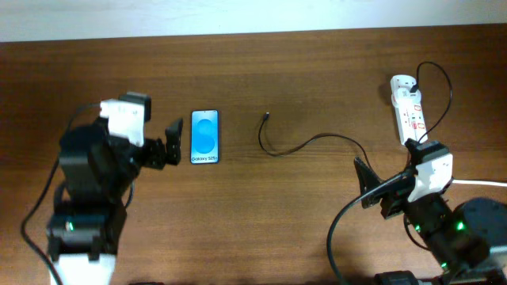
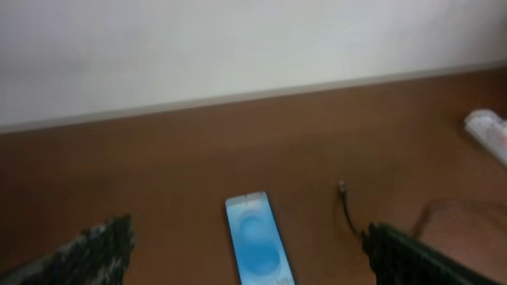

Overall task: Plug charger to phone and switch on socket
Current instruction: 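Move the left gripper over the blue phone, right arm toward cable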

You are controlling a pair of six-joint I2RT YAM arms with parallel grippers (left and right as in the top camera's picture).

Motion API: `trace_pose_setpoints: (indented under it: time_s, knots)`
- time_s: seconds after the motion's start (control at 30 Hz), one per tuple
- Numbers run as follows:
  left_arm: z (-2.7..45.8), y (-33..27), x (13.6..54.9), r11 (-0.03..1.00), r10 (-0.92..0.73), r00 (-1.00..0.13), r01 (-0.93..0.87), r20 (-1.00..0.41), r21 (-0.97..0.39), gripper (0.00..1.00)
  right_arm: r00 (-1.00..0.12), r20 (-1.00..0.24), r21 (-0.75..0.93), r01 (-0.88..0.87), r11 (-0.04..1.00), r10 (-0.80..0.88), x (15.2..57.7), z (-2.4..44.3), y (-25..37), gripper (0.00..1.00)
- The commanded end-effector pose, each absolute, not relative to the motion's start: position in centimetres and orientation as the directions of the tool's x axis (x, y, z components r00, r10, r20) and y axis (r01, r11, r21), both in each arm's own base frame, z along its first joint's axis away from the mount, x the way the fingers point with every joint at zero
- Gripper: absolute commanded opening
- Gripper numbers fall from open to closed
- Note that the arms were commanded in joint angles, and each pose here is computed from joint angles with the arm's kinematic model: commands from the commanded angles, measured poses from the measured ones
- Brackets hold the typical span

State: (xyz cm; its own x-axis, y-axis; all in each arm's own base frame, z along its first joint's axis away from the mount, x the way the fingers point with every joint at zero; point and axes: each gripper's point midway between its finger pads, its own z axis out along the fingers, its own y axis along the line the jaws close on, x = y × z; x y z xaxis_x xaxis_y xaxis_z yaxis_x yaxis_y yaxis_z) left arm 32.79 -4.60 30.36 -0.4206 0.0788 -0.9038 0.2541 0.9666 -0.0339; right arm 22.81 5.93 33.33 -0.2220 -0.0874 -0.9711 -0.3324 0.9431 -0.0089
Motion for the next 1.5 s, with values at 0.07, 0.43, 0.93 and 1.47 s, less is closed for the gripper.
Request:
trace_pose_setpoints:
  time_s: [0.07,0.43,0.93,1.47]
  knots:
    - [31.1,-5.1,36.3,0.958,0.093,-0.585,0.273,-0.806,-0.087,0.99,-0.329,-0.94,0.077,-0.455,0.887,-0.087,23.4,35.5,8.4,0.98]
    - [26.7,-5.6,39.2,0.952,0.095,-0.771,0.256,-0.63,-0.169,0.99,-0.617,-0.78,0.209,-0.414,0.886,-0.105,25.7,34.3,8.7,0.98]
    - [25.3,-5.8,39.6,0.961,0.01,-0.83,0.162,-0.558,-0.223,0.99,-0.784,-0.61,0.308,-0.368,0.877,-0.115,28.1,28.9,9.3,0.98]
    - [19.3,-8.5,45.4,0.999,0.008,-0.966,0.016,-0.258,-0.031,0.99,-0.801,-0.588,0.349,-0.379,0.857,-0.115,28.2,28.5,10.0,0.98]
